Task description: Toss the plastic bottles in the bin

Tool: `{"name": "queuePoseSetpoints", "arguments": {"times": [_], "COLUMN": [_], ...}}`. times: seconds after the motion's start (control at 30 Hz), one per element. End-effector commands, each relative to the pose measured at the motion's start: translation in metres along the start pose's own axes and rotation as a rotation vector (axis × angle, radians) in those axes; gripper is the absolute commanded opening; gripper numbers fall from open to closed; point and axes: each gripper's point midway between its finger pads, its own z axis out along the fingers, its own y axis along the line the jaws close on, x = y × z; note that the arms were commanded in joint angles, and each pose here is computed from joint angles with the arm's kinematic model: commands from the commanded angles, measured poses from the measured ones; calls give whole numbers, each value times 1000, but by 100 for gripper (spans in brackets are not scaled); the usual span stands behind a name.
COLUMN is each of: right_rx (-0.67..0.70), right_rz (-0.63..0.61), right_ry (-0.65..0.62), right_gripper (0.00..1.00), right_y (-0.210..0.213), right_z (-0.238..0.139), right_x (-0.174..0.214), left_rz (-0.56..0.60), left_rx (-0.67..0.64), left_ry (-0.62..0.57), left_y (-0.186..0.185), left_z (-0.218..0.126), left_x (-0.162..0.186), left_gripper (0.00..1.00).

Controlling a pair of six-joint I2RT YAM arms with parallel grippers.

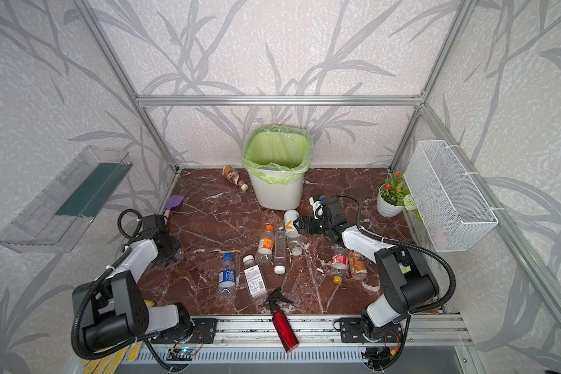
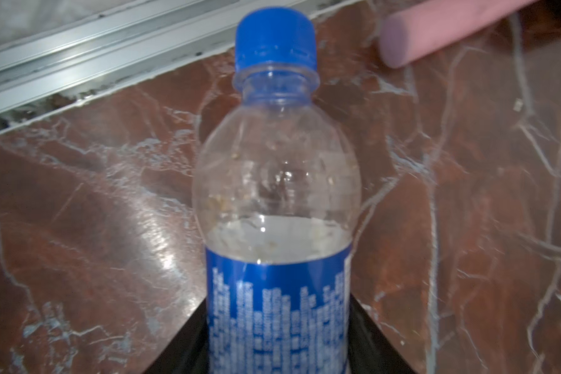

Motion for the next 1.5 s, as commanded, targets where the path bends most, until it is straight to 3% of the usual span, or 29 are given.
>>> {"name": "queuePoseSetpoints", "arguments": {"times": [0.0, 0.3, 0.57, 0.7, 0.77, 0.83, 0.87, 0.9, 1.0, 1.07, 1.2, 1.4, 1.47], "right_rx": [32, 74, 102, 103, 102, 98, 94, 90, 78, 82, 102, 88, 87], "right_rz": [-15, -26, -39, -35, -34, -32, -29, -27, -20, -19, -37, -38, -42], "right_ry": [-7, -27, -47, -60, -72, -86, -91, -93, -104, -114, -106, -107, -97], "right_gripper": [98, 98, 98, 98, 98, 98, 98, 98, 98, 98, 98, 98, 98], "right_y": [-4, -9, -12, -13, -12, -11, -11, -10, -7, -8, -11, -7, -5], "right_z": [-6, -14, -21, -23, -25, -26, -26, -26, -29, -34, -40, -41, -41], "right_x": [0, -3, -3, -3, -4, -6, -7, -7, -7, -5, 1, -2, -3], "left_rz": [125, 428, 712, 880, 932, 961, 981, 1001, 990, 957, 962, 783, 712], "left_rx": [161, 652, 1068, 1176, 1252, 1339, 1348, 1344, 1224, 1148, 1148, 1039, 989], "left_ry": [-82, -225, -403, -549, -644, -667, -638, -614, -539, -485, -464, -665, -682], "left_y": [-39, -137, -213, -243, -271, -306, -328, -347, -392, -407, -398, -321, -291], "left_z": [-29, -127, -272, -335, -371, -405, -411, -416, -416, -400, -401, -405, -389], "left_x": [-13, 2, 9, 17, 14, 14, 19, 23, 19, 14, 15, -39, -58], "left_gripper": [57, 58, 59, 59, 58, 58, 59, 66, 99, 99, 99, 99, 99]}}
